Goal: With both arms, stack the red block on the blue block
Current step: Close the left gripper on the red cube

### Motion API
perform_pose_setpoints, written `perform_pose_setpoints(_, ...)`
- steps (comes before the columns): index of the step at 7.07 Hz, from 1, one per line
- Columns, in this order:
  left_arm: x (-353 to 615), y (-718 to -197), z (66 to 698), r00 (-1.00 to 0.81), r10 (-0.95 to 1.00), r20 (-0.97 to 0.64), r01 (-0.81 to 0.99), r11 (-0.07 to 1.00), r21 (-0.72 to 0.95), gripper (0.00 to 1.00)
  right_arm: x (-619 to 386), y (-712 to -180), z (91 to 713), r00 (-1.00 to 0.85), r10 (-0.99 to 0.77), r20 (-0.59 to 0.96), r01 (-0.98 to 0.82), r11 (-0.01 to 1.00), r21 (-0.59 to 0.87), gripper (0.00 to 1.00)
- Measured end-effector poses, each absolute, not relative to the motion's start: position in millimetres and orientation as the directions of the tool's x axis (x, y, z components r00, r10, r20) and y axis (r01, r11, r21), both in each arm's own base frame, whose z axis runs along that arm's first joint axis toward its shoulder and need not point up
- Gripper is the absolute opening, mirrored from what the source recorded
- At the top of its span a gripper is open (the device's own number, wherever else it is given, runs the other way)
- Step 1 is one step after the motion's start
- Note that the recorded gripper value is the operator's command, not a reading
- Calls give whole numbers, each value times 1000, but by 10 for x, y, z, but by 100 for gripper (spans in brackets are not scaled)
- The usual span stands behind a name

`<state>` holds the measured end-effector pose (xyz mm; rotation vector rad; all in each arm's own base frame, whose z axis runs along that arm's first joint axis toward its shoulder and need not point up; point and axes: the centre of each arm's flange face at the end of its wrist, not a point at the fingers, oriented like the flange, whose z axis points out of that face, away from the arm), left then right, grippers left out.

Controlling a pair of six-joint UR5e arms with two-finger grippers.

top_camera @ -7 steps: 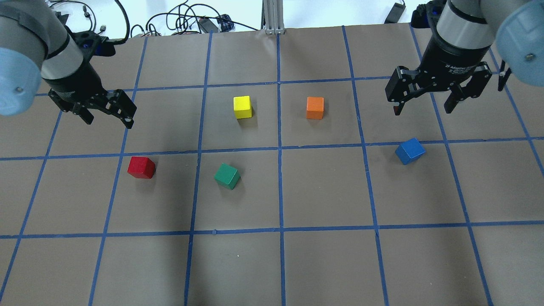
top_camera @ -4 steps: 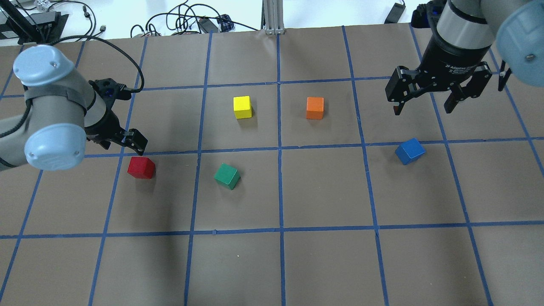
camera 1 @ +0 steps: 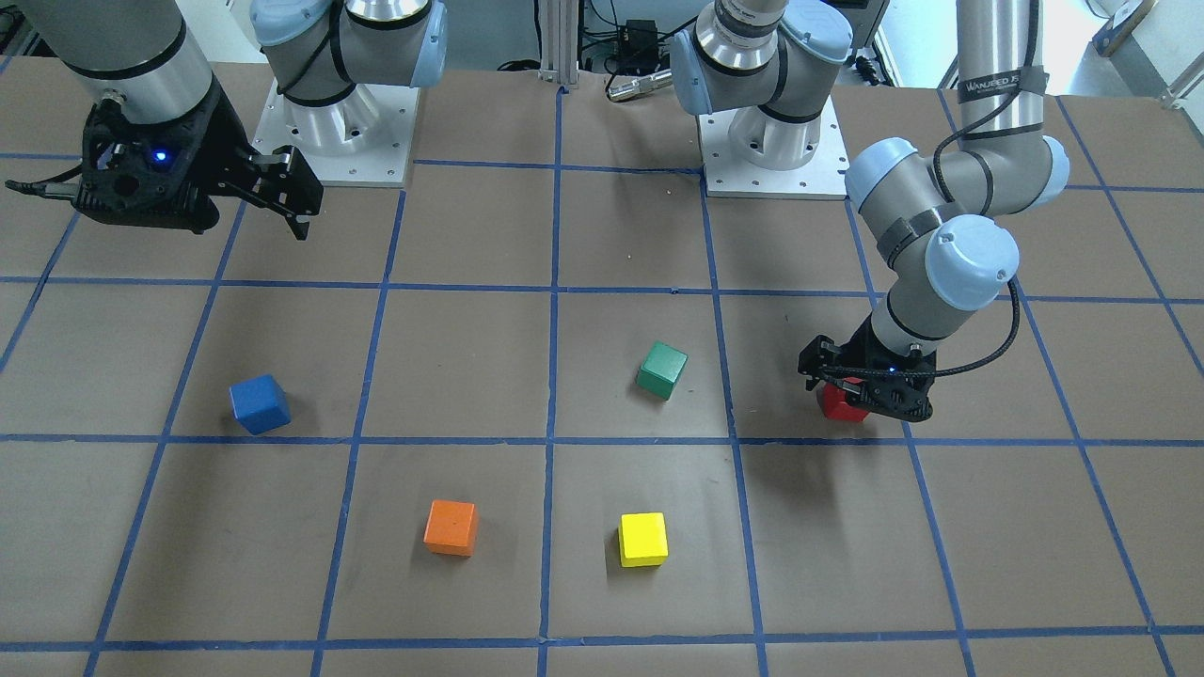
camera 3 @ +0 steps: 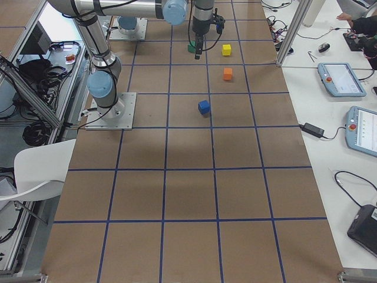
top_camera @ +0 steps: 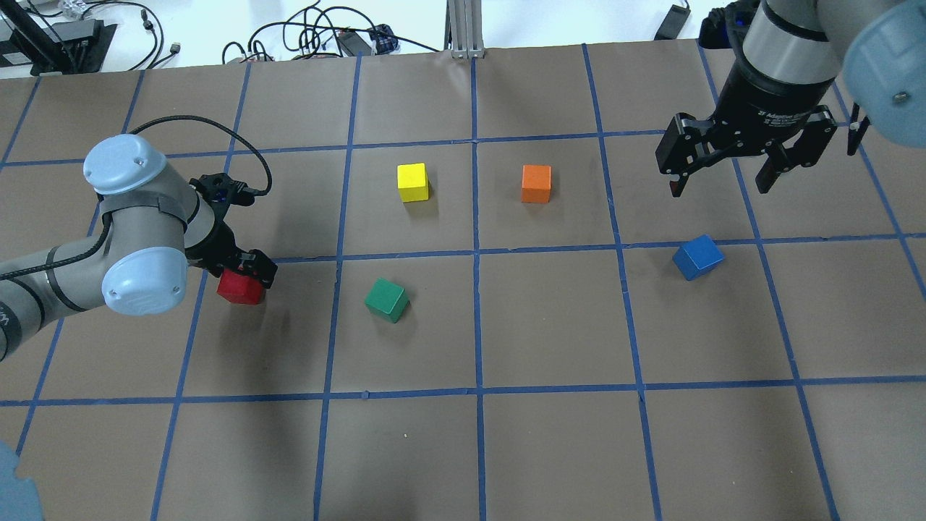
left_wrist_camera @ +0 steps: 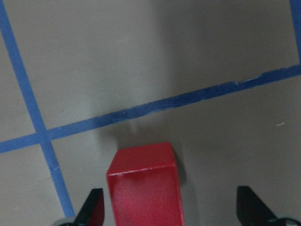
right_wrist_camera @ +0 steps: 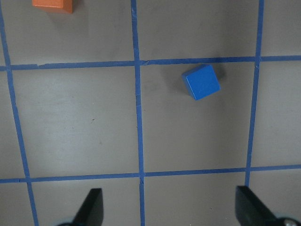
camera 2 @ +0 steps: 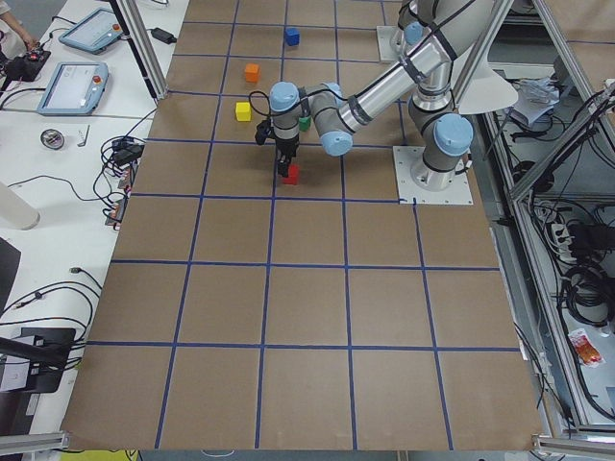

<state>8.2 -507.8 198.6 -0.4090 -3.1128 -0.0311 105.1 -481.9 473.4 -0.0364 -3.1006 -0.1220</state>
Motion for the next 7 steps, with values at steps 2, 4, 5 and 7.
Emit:
perform_pose_setpoints(2, 135, -5105, 1896, -967, 254, -1, 254, 967, 19, 69, 1051, -4821, 4731, -999, 22, 39, 25, 997, 79, 100)
perform_pose_setpoints(4, 161, -5105, 1849, -973, 231, -11, 231, 972, 33, 23, 1051, -4820, 4730, -999, 22, 39, 26, 997, 79, 100)
perform_pose_setpoints(5, 174, -5099, 1869, -974, 222, -33, 221, 974, 46, 22, 1051, -4819, 4730, -999, 22, 39, 25, 996, 80, 100)
perform_pose_setpoints(7, 89, -5144, 1990, -984, 172, -45, 170, 984, 57, 22, 1051, -4820, 4730, -999, 21, 39, 24, 997, 79, 100)
